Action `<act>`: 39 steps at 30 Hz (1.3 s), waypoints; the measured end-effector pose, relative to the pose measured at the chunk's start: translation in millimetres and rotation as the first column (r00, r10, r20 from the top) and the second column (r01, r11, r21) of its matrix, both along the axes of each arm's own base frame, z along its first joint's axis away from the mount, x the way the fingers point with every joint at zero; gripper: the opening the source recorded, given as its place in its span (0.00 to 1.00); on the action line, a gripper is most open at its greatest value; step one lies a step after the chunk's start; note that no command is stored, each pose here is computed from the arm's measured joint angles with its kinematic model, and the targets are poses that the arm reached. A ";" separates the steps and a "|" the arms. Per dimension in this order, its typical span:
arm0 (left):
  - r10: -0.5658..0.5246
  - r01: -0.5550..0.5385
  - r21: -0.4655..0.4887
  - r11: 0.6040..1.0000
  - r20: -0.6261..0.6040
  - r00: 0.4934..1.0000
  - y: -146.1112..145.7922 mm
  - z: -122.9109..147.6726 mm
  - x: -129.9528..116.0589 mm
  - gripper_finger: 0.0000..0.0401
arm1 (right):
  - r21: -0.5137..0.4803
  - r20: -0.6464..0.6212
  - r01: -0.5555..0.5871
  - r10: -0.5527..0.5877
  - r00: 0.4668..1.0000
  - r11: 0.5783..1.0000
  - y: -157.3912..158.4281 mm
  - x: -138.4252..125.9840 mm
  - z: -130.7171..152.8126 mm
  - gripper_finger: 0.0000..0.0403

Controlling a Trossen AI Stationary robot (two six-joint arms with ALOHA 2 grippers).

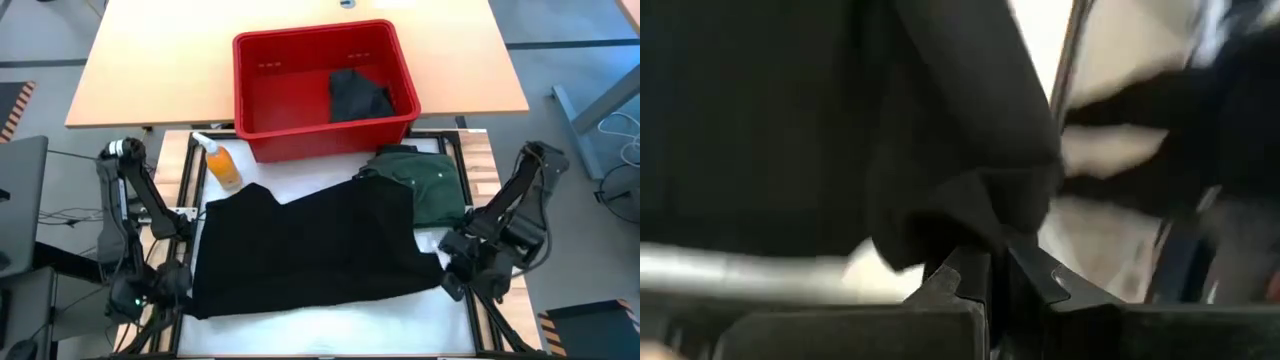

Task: Fold laundry
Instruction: Fold the black shirt

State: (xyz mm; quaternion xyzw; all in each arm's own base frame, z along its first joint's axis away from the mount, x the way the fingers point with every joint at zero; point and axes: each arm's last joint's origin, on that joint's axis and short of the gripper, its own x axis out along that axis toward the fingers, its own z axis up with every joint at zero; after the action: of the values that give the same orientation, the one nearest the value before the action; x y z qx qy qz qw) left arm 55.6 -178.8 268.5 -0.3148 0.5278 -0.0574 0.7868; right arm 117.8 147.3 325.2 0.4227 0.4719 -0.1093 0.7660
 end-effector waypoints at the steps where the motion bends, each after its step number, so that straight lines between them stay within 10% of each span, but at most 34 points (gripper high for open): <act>1: -0.032 0.032 0.006 0.999 -0.048 0.998 -3.1 -4.3 -1.8 0.00 | 0.008 -0.064 -0.002 0.003 0.998 1.000 -0.5 -3.7 -2.6 0.05; 25: -0.264 0.238 -0.244 0.940 -0.078 0.961 -40.2 -62.1 5.4 0.00 | 0.296 -0.523 -0.067 0.220 0.823 0.953 29.1 21.7 -31.1 0.06; 35: -0.303 0.260 -0.283 0.923 -0.123 0.945 -33.1 -59.5 14.5 0.00 | 0.457 -0.517 -0.186 0.430 0.740 0.870 15.6 49.8 -38.9 0.34; 39: -0.317 0.270 -0.285 0.920 -0.134 0.939 -32.9 -59.9 14.0 0.00 | 0.319 -0.376 -0.349 0.456 0.807 0.881 5.6 55.1 -37.6 0.49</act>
State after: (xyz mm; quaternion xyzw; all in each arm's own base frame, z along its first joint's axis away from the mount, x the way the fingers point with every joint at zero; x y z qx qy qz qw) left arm 69.6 -211.7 208.6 -0.3371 0.6246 -0.2163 0.6704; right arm 172.9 152.8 287.6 0.3637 0.7211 0.0204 0.5893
